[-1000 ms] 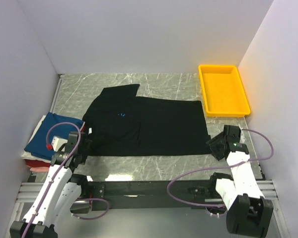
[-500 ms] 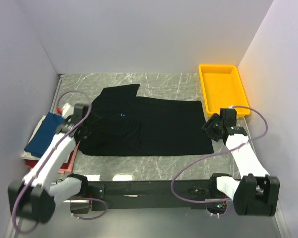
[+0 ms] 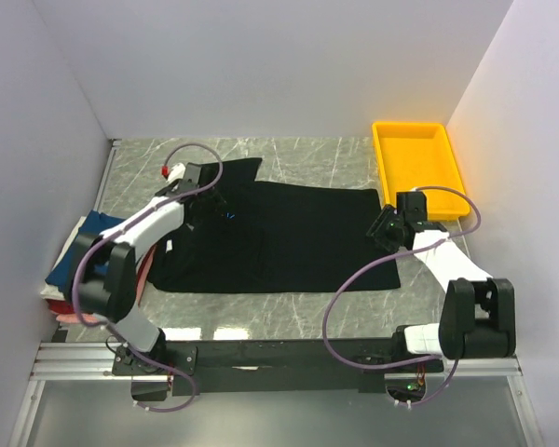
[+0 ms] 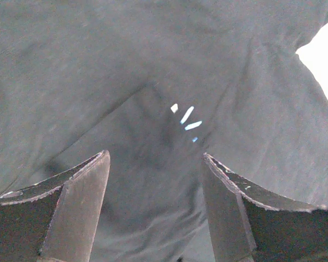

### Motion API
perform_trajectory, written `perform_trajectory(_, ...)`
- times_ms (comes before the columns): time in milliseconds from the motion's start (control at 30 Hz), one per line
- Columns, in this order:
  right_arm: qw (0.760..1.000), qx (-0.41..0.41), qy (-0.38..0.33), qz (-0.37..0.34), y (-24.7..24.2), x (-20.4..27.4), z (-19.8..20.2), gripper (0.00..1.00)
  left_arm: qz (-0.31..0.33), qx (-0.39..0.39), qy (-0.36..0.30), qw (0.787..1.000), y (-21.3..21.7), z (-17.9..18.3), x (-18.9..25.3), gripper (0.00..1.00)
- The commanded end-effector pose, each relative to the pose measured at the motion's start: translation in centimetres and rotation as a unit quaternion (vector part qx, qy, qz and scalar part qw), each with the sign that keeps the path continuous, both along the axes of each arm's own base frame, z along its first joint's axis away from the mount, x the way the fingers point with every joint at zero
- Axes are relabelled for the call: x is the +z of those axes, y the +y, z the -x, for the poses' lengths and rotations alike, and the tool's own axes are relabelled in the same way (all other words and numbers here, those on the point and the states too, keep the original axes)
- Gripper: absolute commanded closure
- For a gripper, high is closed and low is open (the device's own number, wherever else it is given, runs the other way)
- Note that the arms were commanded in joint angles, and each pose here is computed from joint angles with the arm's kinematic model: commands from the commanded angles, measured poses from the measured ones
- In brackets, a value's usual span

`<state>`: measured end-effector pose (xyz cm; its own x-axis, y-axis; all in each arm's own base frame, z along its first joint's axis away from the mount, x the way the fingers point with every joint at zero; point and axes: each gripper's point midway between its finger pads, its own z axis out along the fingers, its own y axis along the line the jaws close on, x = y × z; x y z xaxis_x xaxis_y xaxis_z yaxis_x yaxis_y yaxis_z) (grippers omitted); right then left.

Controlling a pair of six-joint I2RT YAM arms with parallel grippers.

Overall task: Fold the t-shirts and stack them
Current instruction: Fold the tshirt

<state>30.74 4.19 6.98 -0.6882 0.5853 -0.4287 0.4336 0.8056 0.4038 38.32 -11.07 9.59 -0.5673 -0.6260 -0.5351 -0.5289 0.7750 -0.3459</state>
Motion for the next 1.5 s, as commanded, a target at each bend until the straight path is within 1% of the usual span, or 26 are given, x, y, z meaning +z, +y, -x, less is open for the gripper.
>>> perform_trajectory(0, 0.999, 0.011, -0.046, -0.014, 1.3, 1.9, -3.2, 0.48, 0.010, -0.014, -0.054, 0.998, -1.4, -4.2, 3.0, 0.27)
perform_trajectory(33, 0.998, 0.011, -0.056, -0.019, 1.4, 2.2, -3.7, 0.48, 0.004, -0.002, -0.048, 0.999, -1.1, -5.0, 2.2, 0.27)
perform_trajectory(100, 0.998, 0.013, -0.059, -0.034, 2.0, 1.9, -3.8, 0.48, 0.002, 0.020, -0.070, 0.997, -0.7, -7.5, 2.8, 0.27)
perform_trajectory(167, 0.997, 0.013, -0.067, -0.034, 2.1, 1.9, -4.2, 0.49, -0.002, 0.049, -0.071, 0.996, 1.0, -9.4, 2.8, 0.27)
perform_trajectory(200, 0.997, 0.014, -0.068, -0.032, 2.0, 1.9, -4.2, 0.49, 0.002, 0.057, -0.080, 0.995, 1.2, -11.6, 3.0, 0.27)
perform_trajectory(267, 0.997, 0.018, -0.069, -0.032, 2.1, 2.0, -4.4, 0.50, -0.010, 0.083, -0.086, 0.993, 3.4, -13.8, 2.7, 0.27)
perform_trajectory(300, 0.997, 0.019, -0.070, -0.033, 2.2, 2.1, -4.5, 0.50, -0.017, 0.080, -0.091, 0.992, 3.7, -15.7, 2.3, 0.27)
perform_trajectory(333, 0.997, 0.021, -0.071, -0.035, 2.3, 2.2, -4.5, 0.50, -0.023, 0.085, -0.090, 0.992, 4.8, -16.8, 1.9, 0.28)
perform_trajectory(367, 0.997, 0.023, -0.072, -0.035, 2.3, 2.3, -4.6, 0.50, -0.034, 0.078, -0.105, 0.991, 5.2, -18.5, 3.1, 0.28)
perform_trajectory(400, 0.996, 0.025, -0.077, -0.035, 2.4, 2.5, -4.7, 0.51, -0.046, 0.070, -0.100, 0.991, 5.9, -19.9, 1.0, 0.28)
perform_trajectory(433, 0.996, 0.024, -0.078, -0.032, 2.4, 2.5, -4.8, 0.51, -0.051, 0.054, -0.100, 0.992, 5.9, -20.8, 0.6, 0.29)
perform_trajectory(467, 0.996, 0.025, -0.079, -0.031, 2.4, 2.5, -4.8, 0.51, -0.059, 0.035, -0.118, 0.991, 6.0, -22.5, 2.0, 0.29)
perform_trajectory(500, 0.996, 0.028, -0.081, -0.031, 2.6, 2.6, -4.9, 0.51, -0.069, 0.035, -0.093, 0.993, 6.7, -23.1, -0.6, 0.29)
perform_trajectory(567, 0.996, 0.033, -0.078, -0.028, 2.7, 2.3, -5.0, 0.51, -0.080, 0.009, -0.097, 0.992, 7.0, -24.9, -1.2, 0.29)
perform_trajectory(633, 0.996, 0.037, -0.073, -0.026, 3.0, 1.9, -4.9, 0.51, -0.088, 0.009, -0.100, 0.991, 7.7, -25.6, -1.4, 0.29)
perform_trajectory(667, 0.996, 0.037, -0.071, -0.024, 2.9, 1.7, -4.8, 0.51, -0.094, -0.006, -0.104, 0.990, 7.6, -25.8, -1.6, 0.29)
perform_trajectory(733, 0.997, 0.038, -0.068, -0.024, 2.9, 1.4, -4.8, 0.51, -0.080, -0.031, -0.119, 0.989, 7.0, -26.5, -1.5, 0.29)
perform_trajectory(800, 0.997, 0.040, -0.068, -0.025, 3.0, 1.4, -4.8, 0.51, -0.068, -0.054, -0.122, 0.989, 6.2, -26.8, -1.8, 0.29)
perform_trajectory(900, 0.997, 0.041, -0.066, -0.027, 3.1, 1.3, -4.8, 0.52, -0.056, -0.061, -0.110, 0.991, 5.6, -26.7, -2.8, 0.31)
perform_trajectory(1000, 0.997, 0.043, -0.064, -0.028, 3.1, 1.1, -4.7, 0.52, -0.038, -0.070, -0.102, 0.992, 5.0, -26.2, -3.5, 0.35)
perform_trajectory(1033, 0.996, 0.044, -0.065, -0.029, 3.2, 1.2, -4.7, 0.52, -0.032, -0.075, -0.102, 0.991, 4.7, -26.1, -3.6, 0.38)
perform_trajectory(1167, 0.996, 0.049, -0.065, -0.033, 3.4, 1.2, -4.6, 0.52, -0.025, -0.084, -0.095, 0.992, 4.4, -25.6, -4.1, 0.46)
perform_trajectory(1267, 0.996, 0.049, -0.066, -0.034, 3.4, 1.3, -4.6, 0.52, -0.026, -0.088, -0.092, 0.991, 4.4, -25.5, -4.0, 0.50)
perform_trajectory(1300, 0.996, 0.050, -0.068, -0.034, 3.5, 1.4, -4.7, 0.52, -0.026, -0.091, -0.094, 0.991, 4.3, -25.6, -3.9, 0.53)
perform_trajectory(1467, 0.996, 0.050, -0.068, -0.036, 3.5, 1.5, -4.7, 0.52, -0.049, -0.090, -0.089, 0.991, 5.0, -25.4, -3.5, 0.57)
